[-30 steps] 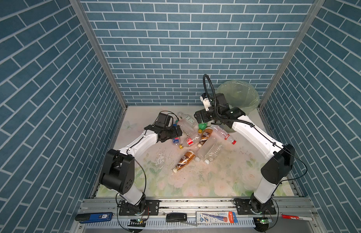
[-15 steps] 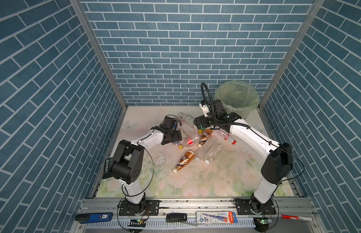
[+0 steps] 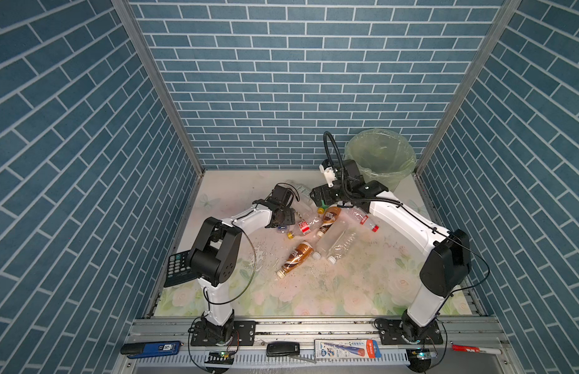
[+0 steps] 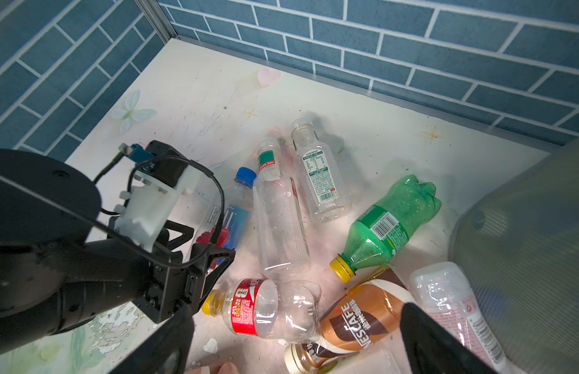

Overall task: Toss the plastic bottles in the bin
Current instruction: 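Grasp the blue-capped FIJI bottle with the left gripper while the right gripper returns toward it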

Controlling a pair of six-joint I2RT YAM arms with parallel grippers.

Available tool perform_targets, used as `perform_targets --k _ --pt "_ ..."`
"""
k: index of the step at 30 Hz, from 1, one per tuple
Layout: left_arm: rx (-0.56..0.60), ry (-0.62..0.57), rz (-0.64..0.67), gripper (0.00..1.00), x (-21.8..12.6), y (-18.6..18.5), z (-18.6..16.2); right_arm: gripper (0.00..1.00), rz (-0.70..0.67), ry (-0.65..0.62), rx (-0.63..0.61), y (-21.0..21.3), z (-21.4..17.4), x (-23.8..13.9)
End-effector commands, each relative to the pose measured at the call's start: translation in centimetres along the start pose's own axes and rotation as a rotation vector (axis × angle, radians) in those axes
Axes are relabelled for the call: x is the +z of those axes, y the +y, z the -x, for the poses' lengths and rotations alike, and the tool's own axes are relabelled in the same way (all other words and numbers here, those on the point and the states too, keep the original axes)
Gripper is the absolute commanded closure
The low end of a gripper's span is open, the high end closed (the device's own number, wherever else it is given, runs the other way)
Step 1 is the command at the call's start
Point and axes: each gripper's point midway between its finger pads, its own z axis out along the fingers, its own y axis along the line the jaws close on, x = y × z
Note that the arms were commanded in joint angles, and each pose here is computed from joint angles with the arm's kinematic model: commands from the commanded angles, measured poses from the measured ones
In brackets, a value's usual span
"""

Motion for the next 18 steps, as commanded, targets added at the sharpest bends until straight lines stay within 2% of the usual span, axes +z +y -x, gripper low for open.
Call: perform_targets --k 1,7,10,13,18 --pt "0.024 0.011 0.045 0.24 0.4 0.6 -0.1 0.01 0.005 -0.052 0.054 -0.6 0.9 -1.8" --pt "0.033 0.015 0.070 0.31 1.2 1.1 -0.3 0.01 0.043 -0.055 0.087 -0.8 1.0 -1.9" --pt "0.042 0.019 0.080 0.42 1.4 1.3 -0.4 0.01 0.052 -0.049 0.098 -0.9 0.9 -1.7" --pt "0.042 0.013 0.078 0.47 1.1 1.4 -0.3 0.01 0.054 -0.043 0.104 -1.0 0.7 -1.5" --pt "0.028 -0.019 0.024 0.53 0.2 1.0 0.2 0.01 0.067 -0.048 0.129 -1.2 1.0 -1.5"
